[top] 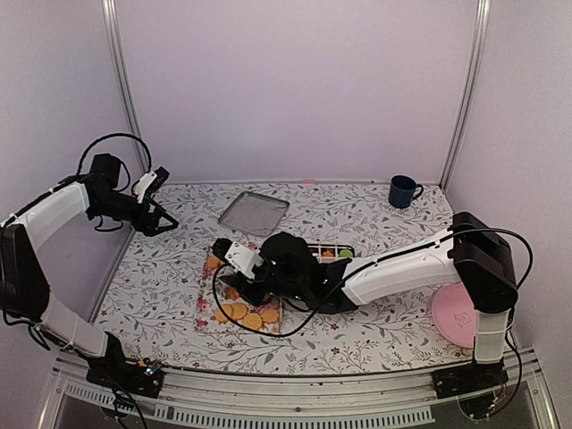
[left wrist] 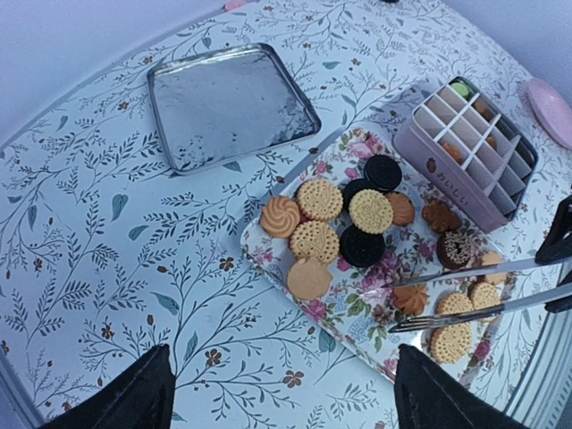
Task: Pack the cookies
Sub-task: Pass from the right arm to the left
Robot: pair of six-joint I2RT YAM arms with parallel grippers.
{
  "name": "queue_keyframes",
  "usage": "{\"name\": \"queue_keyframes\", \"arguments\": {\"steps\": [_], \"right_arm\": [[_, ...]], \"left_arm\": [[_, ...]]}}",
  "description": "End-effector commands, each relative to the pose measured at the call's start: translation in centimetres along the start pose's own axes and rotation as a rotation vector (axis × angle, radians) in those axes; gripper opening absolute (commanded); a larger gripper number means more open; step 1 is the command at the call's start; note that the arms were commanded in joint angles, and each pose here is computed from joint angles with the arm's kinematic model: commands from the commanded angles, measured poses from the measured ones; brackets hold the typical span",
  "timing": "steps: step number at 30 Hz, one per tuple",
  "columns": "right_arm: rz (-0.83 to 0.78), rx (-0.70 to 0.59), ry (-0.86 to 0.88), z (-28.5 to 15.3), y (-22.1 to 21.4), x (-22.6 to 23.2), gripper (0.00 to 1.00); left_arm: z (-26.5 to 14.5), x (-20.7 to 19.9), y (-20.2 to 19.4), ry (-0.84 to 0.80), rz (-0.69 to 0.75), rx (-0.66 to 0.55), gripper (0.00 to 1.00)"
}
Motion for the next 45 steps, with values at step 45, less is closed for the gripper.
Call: {"name": "queue_keyframes", "arguments": {"steps": [45], "right_arm": [[0.097,0.103,-0.074,-3.1,2.2,-0.9,0.3]], "left_arm": [[1.8,-2.5,-2.7,-0.237,0.059,0.065,0.78]]}}
Point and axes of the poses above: each gripper's point midway between its finger pads, its own z axis out along the fingers, its own x axis along the line the jaws close on, y = z × x, the point moved 10 cm from there along -z, back along the fingers, and after that the axes turned 2 degrees about z, right-handed, at the moved point
